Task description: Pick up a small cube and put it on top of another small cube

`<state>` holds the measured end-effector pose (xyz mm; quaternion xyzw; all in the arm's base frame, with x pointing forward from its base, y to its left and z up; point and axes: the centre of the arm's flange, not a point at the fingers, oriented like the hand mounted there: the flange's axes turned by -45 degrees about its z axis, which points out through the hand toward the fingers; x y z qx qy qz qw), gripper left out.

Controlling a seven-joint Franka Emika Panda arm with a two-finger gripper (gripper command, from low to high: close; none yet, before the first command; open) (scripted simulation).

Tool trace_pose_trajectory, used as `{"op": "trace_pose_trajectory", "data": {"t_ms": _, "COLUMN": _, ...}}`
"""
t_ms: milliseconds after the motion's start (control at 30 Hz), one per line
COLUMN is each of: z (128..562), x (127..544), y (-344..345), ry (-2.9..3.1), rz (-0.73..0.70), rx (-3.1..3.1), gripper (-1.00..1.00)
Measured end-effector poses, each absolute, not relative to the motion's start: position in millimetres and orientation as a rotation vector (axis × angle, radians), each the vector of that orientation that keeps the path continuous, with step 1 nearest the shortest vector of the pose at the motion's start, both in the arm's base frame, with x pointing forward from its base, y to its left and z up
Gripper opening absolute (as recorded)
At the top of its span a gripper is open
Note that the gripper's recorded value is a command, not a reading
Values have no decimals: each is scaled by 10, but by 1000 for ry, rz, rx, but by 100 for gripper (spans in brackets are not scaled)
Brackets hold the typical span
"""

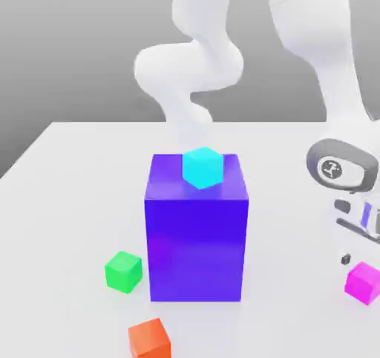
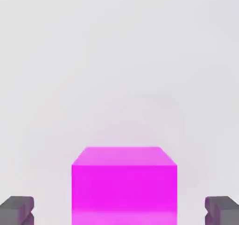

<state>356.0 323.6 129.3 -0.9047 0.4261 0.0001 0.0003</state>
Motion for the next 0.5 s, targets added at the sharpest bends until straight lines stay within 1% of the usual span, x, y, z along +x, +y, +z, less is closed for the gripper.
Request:
{"op": "trace_pose_trajectory", "data": {"t_ms": 167, "z": 1260, "x": 3559, "y": 3236, "ry": 1337, "rz": 0, "rx": -2840, "gripper": -100}}
{"op": "trace_pose_trajectory", "data": {"t_ms": 200, "z": 1307, "x": 3561, "y": 3239, "ry": 1338, "rz": 0, "rx": -2840, "gripper": -100}}
{"op": "trace_pose_trajectory", "data": {"t_ms": 367, "z": 1841, "x": 3583, "y": 3210, "ry": 1344, "rz": 2, "rx": -2838, "gripper": -100}}
{"op": "trace_pose_trajectory", "data": {"t_ms": 500, "z": 2040, "x": 3861, "y": 2884, "ry": 1321, "rz": 22, "rx": -2817, "gripper": -100}}
